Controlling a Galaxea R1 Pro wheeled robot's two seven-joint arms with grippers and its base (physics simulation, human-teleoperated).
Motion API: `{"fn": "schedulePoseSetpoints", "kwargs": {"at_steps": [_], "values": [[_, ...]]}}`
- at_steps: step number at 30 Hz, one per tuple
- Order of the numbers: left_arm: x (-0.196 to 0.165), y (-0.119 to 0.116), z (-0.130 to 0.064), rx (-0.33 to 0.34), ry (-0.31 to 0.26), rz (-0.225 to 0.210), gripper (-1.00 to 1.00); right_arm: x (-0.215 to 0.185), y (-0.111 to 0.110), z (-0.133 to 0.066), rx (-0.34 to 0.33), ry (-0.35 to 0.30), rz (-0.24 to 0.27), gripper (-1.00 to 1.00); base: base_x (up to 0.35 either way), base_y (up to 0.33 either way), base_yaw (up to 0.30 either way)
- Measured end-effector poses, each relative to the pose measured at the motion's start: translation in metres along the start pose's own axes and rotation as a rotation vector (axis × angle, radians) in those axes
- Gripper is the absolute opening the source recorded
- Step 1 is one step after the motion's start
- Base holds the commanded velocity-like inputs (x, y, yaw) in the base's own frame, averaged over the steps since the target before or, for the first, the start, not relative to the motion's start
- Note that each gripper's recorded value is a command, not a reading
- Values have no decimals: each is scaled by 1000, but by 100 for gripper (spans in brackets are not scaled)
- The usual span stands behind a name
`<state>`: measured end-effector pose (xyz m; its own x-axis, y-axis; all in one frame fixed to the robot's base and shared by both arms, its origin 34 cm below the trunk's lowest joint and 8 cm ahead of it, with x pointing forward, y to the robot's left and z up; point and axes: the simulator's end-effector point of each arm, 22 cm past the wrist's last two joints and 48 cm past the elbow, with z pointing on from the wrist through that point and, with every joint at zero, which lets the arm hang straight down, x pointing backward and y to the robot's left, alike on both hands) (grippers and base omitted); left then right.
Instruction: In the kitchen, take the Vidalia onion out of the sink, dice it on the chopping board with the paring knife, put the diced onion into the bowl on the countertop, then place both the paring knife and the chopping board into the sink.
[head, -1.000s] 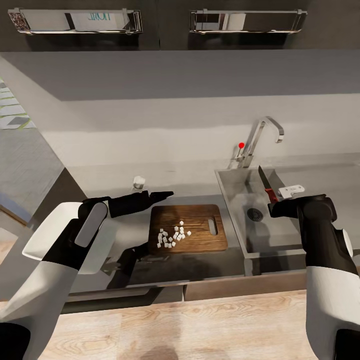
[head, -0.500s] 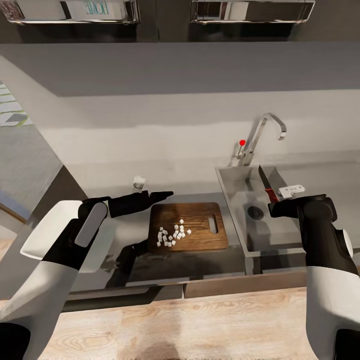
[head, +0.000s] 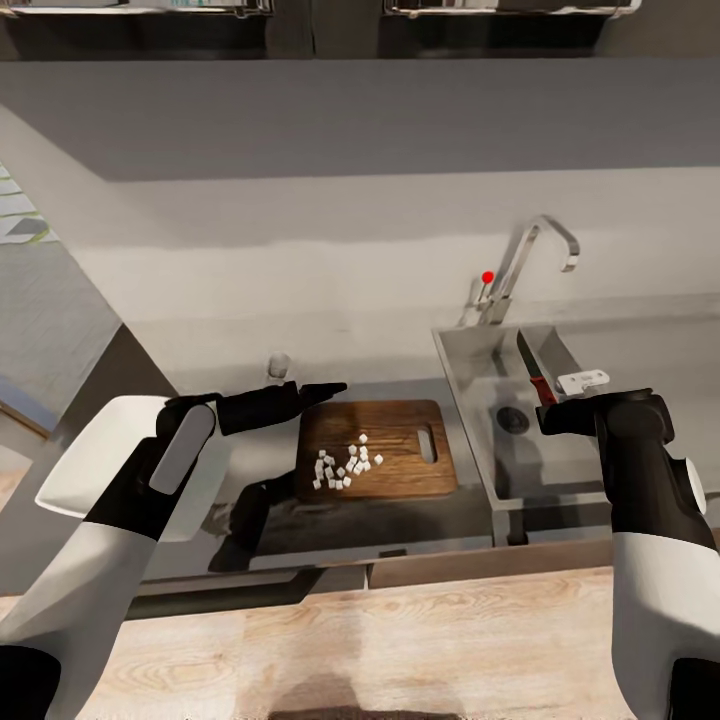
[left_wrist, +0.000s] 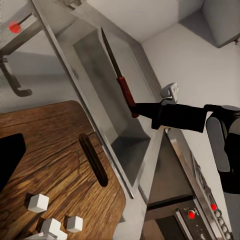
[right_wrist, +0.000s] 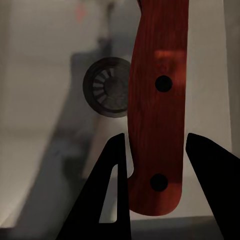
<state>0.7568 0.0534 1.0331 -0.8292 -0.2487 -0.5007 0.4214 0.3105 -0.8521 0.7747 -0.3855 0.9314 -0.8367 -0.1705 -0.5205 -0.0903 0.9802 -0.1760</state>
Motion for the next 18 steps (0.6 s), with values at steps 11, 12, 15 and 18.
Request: {"fn": "schedulePoseSetpoints", "kwargs": {"at_steps": [11,12,15,18], "values": [[-2,-7,3,19,-3,25,100,7,2,9,-4,17,-2,-100,0,0,0],[-3,-11,3,27,-5,37,100,8,2,10,-4,19,-2,-100,0,0,0],[-6,-25,5,48,-7,72,100,10,3,12,-5,24,-2,-100,0,0,0],[-8,-46,8,83,-8,118,100,12,4,15,-6,28,-3,-100,0,0,0]]}}
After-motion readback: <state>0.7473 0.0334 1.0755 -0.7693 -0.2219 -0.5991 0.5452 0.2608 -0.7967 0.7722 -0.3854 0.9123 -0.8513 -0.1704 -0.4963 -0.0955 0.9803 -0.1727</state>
